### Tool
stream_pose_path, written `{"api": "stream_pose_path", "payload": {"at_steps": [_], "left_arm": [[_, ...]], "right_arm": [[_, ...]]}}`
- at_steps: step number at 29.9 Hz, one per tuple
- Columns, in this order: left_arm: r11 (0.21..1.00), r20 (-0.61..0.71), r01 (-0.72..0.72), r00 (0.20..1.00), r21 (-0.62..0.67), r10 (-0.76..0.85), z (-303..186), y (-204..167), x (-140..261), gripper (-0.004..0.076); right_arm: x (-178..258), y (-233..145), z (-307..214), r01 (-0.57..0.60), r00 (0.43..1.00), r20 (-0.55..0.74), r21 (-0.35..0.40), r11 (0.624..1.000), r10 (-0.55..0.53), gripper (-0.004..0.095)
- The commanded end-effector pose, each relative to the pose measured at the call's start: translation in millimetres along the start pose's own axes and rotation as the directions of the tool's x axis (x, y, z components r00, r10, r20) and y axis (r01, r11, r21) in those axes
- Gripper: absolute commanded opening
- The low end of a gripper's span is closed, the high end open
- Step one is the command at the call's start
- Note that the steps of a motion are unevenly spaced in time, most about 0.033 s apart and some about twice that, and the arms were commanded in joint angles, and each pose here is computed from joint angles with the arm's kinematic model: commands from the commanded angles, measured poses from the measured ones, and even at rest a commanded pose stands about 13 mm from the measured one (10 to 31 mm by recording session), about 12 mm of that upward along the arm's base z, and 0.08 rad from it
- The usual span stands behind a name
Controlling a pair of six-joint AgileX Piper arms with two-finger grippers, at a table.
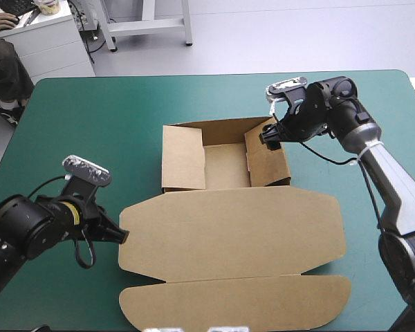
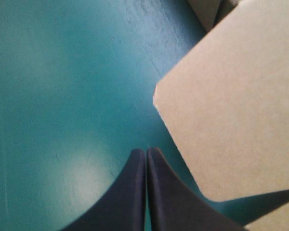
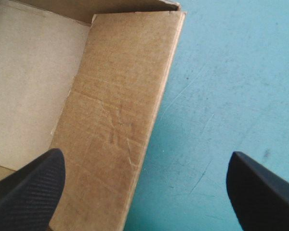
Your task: Fold the box
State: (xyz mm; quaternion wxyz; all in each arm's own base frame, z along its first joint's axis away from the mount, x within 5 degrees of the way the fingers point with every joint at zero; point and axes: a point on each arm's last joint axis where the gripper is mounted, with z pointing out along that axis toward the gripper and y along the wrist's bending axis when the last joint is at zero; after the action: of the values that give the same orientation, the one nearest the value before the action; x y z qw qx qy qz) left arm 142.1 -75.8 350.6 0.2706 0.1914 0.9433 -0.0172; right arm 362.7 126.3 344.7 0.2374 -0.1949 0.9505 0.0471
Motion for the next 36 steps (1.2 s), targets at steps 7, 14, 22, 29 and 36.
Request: {"api": "stream_pose_path", "payload": {"at_steps": [7,14,22,29,36], "left_arm": [[0.996,0.056,0.084,0.995,0.019,-0.085,3,5,44,-0.0010],[0.994,0.135,0.102,0.985,0.039,-0.107,-11,10,62,-0.0010],[0.992,0.187,0.111,0.975,0.054,-0.119,-19,11,66,-0.0010],[0.992,0.187,0.111,0.975,0.054,-0.119,-19,11,66,-0.0010],[0.992,0.183,0.111,0.976,0.052,-0.119,-19,11,66,-0.0010]], "right_arm": [[-12,-3,43,-0.011,1.000,0.001,-0.003,1.000,0.011,0.0829],[-11,-1,59,-0.029,0.999,-0.032,-0.034,0.999,0.028,0.0378],[-13,-1,59,-0.030,0.999,-0.015,-0.034,0.999,0.029,-0.0020],[-17,-4,47,-0.014,1.000,0.019,-0.009,1.000,0.014,-0.0020],[-29,-33,11,-0.038,0.991,0.130,0.082,0.996,0.027,-0.0020]]}}
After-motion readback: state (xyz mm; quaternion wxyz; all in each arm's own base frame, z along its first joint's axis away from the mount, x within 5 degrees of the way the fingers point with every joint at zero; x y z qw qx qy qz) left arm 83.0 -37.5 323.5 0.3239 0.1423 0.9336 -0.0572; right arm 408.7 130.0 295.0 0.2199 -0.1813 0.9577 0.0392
